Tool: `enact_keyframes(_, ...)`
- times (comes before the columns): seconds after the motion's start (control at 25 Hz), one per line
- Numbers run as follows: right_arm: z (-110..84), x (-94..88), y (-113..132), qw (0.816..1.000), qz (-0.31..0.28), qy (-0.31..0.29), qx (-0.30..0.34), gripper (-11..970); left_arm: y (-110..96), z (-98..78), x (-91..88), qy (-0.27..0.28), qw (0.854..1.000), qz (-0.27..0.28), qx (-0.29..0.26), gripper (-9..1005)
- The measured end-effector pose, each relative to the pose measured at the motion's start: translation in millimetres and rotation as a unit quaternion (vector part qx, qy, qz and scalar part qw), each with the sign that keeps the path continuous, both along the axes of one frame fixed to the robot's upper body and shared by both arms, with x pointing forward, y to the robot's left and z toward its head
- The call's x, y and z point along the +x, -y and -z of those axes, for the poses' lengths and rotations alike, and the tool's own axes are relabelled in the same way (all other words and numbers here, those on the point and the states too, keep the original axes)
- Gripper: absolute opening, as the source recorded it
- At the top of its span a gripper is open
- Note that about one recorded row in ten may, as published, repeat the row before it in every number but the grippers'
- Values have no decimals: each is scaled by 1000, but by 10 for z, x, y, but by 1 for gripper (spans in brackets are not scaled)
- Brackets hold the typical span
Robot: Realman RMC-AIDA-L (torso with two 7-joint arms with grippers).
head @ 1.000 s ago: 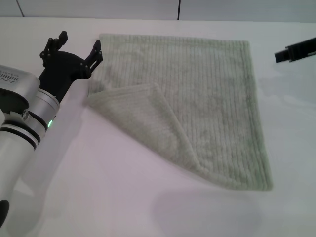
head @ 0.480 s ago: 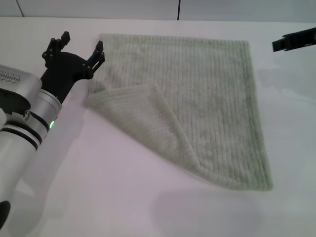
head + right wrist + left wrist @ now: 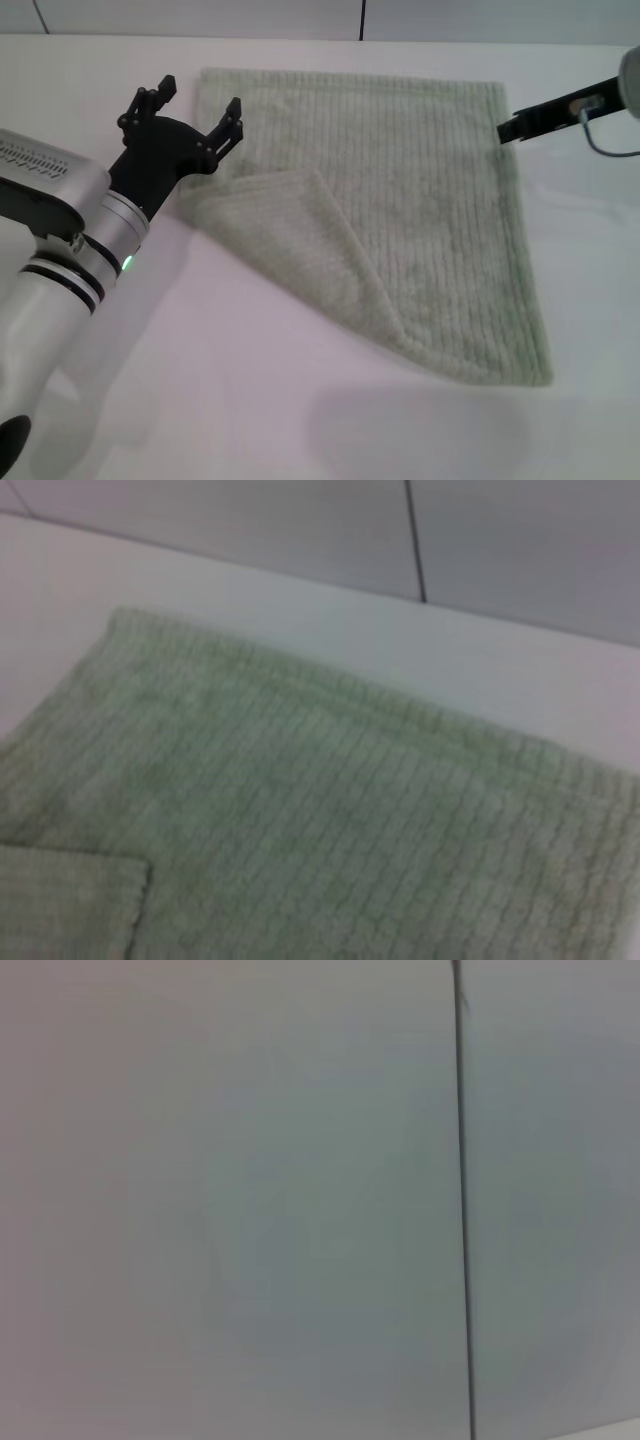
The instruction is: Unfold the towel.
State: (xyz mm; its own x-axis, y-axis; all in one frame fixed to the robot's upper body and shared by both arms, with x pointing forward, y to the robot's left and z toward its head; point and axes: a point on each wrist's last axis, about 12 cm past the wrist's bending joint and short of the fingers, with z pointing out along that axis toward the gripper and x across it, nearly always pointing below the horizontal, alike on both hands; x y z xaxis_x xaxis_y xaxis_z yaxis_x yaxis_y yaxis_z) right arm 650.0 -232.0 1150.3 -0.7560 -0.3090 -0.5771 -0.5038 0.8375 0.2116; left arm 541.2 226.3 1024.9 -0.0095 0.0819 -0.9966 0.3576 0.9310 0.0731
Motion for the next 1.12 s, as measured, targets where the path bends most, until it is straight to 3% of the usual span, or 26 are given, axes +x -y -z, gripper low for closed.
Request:
enact_keyframes(0.24,128,-26,-56,1000,-8,-10,-13,-1,39,-4,-6,0,1000,7,-1,851)
enact_keyframes(0.76,211,-66,10,1000,6,-19,-10,-1,-11,-15,-5,4,1000,-2,-3,851)
enact_keyframes(1.0,219,-73,10,1000,8,-21,-7,-1,68,-79,84,-4,1000,13,3,851)
enact_keyframes(1.12,202,-66,-1,1000,6,-21,-6,-1,145,-202,215,-9,999,31,20,851)
